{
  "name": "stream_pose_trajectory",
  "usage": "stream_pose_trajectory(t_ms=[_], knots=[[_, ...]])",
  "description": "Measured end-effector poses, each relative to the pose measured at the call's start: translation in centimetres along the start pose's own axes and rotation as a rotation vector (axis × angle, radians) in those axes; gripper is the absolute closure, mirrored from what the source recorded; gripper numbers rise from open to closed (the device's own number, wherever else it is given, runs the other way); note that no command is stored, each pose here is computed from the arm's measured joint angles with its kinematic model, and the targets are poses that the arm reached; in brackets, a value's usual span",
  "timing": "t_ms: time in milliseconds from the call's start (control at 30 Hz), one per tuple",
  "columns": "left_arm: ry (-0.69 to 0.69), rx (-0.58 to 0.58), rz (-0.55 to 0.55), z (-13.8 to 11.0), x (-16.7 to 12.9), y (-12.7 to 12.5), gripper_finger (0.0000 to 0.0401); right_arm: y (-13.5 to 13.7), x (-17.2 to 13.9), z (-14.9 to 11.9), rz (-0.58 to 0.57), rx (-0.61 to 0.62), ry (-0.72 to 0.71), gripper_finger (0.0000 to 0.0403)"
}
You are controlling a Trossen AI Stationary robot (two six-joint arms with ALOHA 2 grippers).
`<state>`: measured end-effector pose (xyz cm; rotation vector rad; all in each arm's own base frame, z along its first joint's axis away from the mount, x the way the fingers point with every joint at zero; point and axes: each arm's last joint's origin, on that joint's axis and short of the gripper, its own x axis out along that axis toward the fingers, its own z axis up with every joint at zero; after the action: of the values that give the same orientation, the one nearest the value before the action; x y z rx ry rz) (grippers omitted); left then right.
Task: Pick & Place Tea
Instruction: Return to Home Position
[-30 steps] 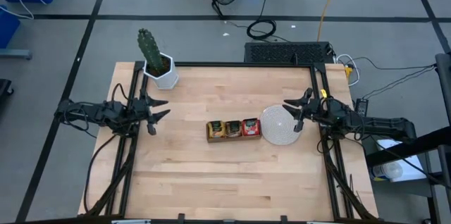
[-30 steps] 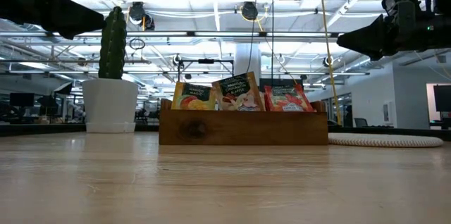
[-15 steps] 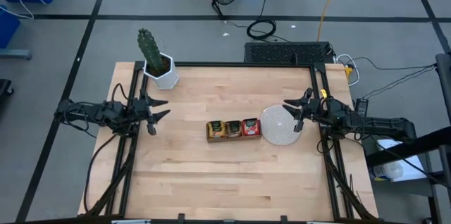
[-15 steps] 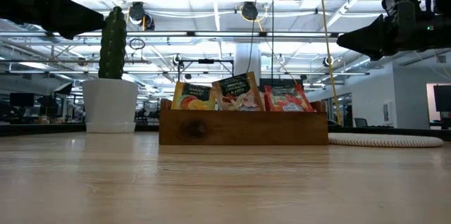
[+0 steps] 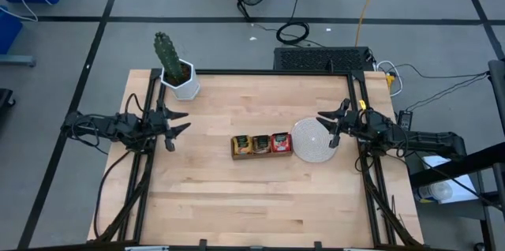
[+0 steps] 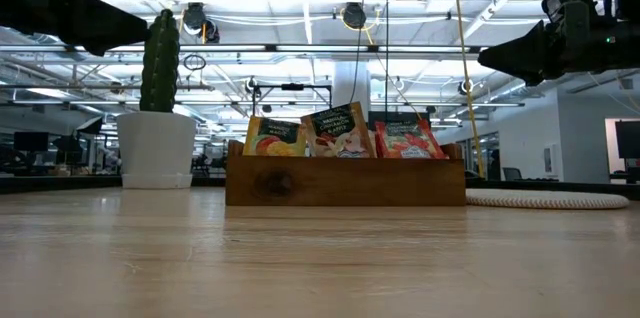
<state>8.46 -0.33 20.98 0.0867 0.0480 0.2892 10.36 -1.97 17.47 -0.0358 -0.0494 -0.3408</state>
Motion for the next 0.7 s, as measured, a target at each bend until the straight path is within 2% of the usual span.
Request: stream_pose_trajectory(t_ms=[233, 700], knots=[[0.0, 0.0, 0.0, 0.0, 0.0, 0.0, 0.0222, 0.0, 0.0, 0.0, 0.0, 0.0, 0.0, 0.0328], [0.0, 0.0, 0.0, 0.01, 0.0, 0.0, 0.0246, 0.0, 0.0, 0.0, 0.0, 0.0, 0.0, 0.0328]])
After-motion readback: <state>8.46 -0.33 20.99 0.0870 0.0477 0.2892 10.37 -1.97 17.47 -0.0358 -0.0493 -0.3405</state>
